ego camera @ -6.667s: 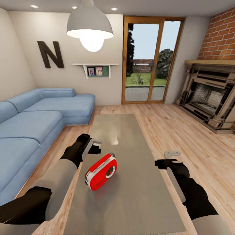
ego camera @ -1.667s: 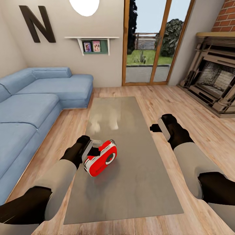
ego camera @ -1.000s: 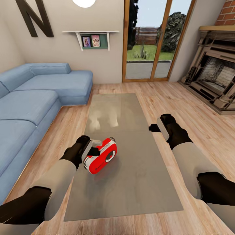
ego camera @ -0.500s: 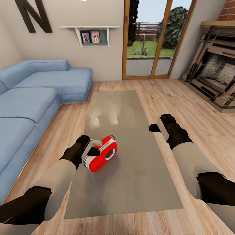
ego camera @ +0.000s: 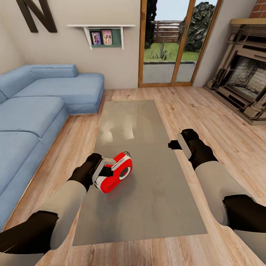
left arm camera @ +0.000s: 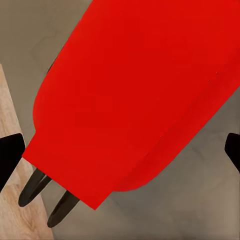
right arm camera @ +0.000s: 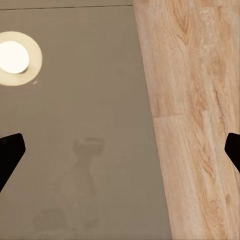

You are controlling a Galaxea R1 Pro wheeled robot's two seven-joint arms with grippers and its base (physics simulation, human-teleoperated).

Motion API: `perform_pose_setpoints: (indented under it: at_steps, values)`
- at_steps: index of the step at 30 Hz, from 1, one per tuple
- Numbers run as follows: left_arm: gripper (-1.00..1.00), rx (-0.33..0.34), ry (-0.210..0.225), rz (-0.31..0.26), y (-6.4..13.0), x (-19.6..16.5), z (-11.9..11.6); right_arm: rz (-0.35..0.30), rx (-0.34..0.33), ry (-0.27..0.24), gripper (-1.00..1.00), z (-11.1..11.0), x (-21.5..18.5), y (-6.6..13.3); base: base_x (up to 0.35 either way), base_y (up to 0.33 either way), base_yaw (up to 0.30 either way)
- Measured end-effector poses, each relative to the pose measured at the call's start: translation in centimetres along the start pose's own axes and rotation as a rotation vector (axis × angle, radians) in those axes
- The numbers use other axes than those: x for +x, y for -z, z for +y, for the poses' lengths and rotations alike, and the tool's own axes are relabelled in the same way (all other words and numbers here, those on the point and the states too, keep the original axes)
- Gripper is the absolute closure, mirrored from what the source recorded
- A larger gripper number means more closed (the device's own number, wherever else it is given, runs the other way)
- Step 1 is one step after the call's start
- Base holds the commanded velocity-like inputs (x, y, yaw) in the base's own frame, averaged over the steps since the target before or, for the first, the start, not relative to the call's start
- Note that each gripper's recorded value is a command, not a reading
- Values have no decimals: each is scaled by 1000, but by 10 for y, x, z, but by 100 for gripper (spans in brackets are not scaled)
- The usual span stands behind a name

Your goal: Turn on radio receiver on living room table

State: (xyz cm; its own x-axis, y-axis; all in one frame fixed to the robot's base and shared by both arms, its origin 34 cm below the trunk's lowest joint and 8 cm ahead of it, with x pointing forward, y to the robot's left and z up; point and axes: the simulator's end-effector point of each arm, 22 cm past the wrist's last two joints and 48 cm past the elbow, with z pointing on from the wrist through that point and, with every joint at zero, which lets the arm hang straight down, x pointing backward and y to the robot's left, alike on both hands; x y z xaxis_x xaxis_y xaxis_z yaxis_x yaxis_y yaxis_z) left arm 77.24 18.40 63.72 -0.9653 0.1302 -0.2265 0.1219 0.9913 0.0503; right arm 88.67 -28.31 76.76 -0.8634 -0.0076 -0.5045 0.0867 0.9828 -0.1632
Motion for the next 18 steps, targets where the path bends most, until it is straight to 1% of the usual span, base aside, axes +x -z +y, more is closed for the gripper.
perform_pose_setpoints:
  at_steps: [12, 13, 15, 18]
  values:
    - [-100, 0, 0, 1, -1, 0, 0, 1, 0, 0, -100, 0, 0, -1, 0, 0, 0]
    - [100, 0, 0, 1, -1, 0, 0, 1, 0, 0, -100, 0, 0, -1, 0, 0, 0]
    - [100, -4, -2, 2, -1, 1, 1, 1, 0, 0, -100, 0, 0, -1, 0, 0, 0]
    - [100, 8, 6, 2, -1, 1, -1, 2, 0, 0, -100, 0, 1, -1, 0, 0, 0]
